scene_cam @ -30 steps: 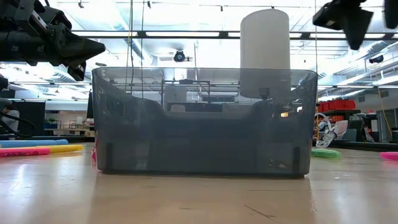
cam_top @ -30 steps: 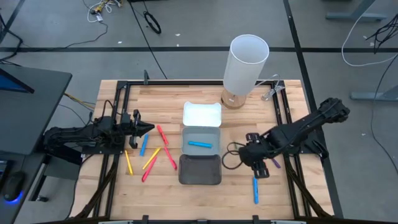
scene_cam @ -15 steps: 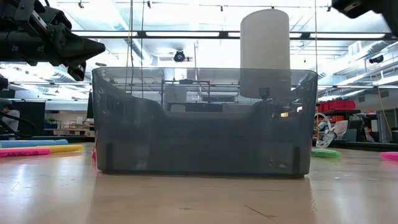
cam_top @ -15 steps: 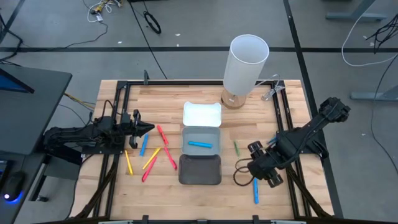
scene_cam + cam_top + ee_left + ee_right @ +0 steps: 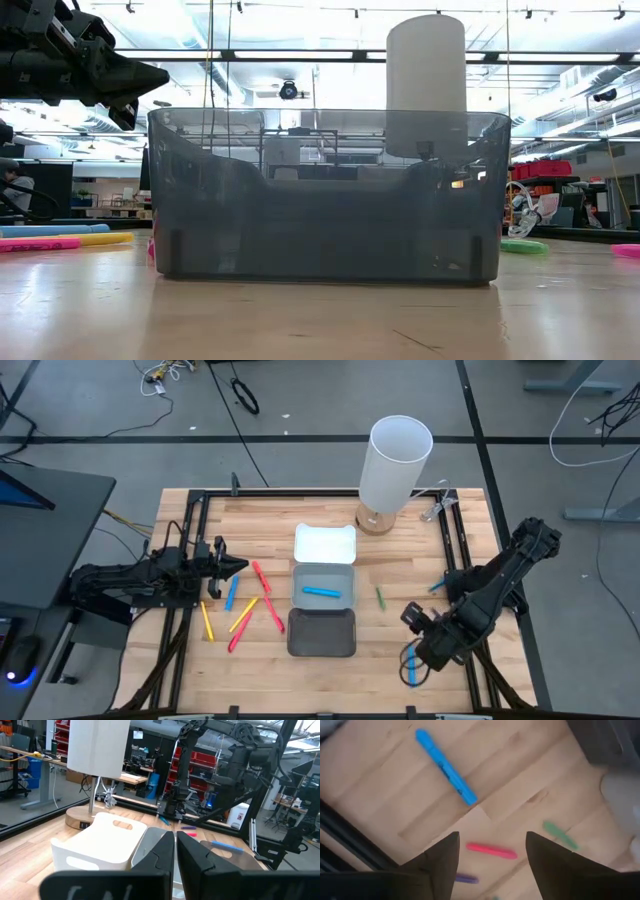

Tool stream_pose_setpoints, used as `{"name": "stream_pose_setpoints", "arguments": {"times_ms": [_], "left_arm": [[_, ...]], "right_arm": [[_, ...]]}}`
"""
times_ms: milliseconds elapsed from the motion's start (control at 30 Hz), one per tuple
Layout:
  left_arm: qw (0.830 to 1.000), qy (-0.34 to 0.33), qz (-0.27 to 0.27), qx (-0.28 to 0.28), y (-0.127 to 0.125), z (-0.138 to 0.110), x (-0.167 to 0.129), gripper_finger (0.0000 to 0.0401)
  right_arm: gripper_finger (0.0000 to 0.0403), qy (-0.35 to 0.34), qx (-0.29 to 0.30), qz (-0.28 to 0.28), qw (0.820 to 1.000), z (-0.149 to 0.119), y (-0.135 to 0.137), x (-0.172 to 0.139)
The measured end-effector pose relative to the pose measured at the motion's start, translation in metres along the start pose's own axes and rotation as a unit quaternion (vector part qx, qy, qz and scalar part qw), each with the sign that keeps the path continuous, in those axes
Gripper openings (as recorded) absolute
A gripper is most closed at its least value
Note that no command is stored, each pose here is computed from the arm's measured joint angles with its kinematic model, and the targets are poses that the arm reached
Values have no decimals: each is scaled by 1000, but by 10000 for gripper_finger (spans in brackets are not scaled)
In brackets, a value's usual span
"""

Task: Pick & Place Markers
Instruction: Put the light blue highlighter pen into the gray bin

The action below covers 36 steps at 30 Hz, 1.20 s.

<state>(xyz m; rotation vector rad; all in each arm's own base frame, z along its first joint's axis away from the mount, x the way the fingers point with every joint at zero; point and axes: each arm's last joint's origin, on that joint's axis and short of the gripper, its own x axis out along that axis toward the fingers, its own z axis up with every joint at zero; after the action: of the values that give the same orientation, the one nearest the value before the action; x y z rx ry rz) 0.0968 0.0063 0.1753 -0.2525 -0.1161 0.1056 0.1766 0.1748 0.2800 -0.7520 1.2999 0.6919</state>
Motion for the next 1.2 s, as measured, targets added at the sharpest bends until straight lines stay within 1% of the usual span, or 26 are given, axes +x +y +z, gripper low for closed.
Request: {"name": "stream_pose_setpoints", "arguments": {"times_ms": [167,433,600,800,933,1067,1200], "left_arm": [[1000,0,0,0,0,0,0,23],[1000,0,0,0,0,0,0,23],[1000,0,0,0,0,0,0,23],[1000,0,0,0,0,0,0,23],[1000,0,0,0,0,0,0,23],[1000,0,0,0,0,0,0,23],[1000,0,0,0,0,0,0,23]], "right_arm": [[231,7,-70,3,998,5,8,4],[231,-16,-145,-4,989,11,9,6],[231,-29,-148,-4,988,13,10,9],[231,-41,-150,0,988,14,11,22],[231,-53,-152,16,987,14,13,34],[231,-49,-172,21,984,14,15,47],[231,-53,-181,13,982,15,15,57]]}}
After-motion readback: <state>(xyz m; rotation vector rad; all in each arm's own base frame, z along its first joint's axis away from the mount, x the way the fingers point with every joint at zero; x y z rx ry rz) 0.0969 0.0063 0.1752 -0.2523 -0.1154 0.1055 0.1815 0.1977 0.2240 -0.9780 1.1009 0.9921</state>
